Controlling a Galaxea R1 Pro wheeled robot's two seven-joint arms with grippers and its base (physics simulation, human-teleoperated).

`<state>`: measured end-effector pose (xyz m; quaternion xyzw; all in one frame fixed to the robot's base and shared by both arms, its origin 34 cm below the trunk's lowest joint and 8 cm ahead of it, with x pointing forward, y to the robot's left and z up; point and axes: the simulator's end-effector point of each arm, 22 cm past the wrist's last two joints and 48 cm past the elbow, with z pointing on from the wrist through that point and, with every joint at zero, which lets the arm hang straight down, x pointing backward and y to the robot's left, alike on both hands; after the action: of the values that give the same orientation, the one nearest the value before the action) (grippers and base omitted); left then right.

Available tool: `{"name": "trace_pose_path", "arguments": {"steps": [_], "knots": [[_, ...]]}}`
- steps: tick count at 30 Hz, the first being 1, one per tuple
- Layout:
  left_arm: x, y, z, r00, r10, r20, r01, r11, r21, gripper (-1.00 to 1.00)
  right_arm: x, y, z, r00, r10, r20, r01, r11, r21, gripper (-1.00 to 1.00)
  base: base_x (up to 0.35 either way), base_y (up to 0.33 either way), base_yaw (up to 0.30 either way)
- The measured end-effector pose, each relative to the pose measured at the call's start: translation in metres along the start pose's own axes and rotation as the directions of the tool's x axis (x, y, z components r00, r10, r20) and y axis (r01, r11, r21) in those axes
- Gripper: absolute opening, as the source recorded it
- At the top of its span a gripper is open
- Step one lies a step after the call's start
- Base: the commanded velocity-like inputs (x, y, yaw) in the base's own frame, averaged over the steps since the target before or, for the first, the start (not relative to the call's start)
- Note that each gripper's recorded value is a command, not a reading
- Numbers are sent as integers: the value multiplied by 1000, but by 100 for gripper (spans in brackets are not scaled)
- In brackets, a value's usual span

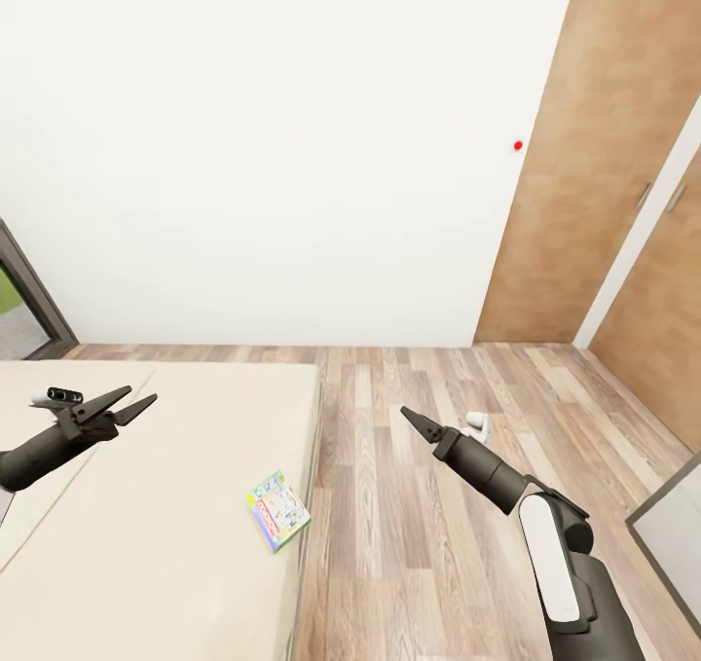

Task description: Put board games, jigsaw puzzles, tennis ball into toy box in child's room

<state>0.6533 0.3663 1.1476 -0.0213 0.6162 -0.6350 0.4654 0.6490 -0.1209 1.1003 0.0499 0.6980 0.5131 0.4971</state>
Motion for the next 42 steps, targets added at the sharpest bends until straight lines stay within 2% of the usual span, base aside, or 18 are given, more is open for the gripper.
{"name": "trace_pose_path", "arguments": {"steps": [42], "knots": [[-14, -36, 2, 999, 52, 14, -53, 998, 42, 100, -19, 32, -5, 998, -45, 32, 47, 998, -40, 100, 0, 0, 0]]}}
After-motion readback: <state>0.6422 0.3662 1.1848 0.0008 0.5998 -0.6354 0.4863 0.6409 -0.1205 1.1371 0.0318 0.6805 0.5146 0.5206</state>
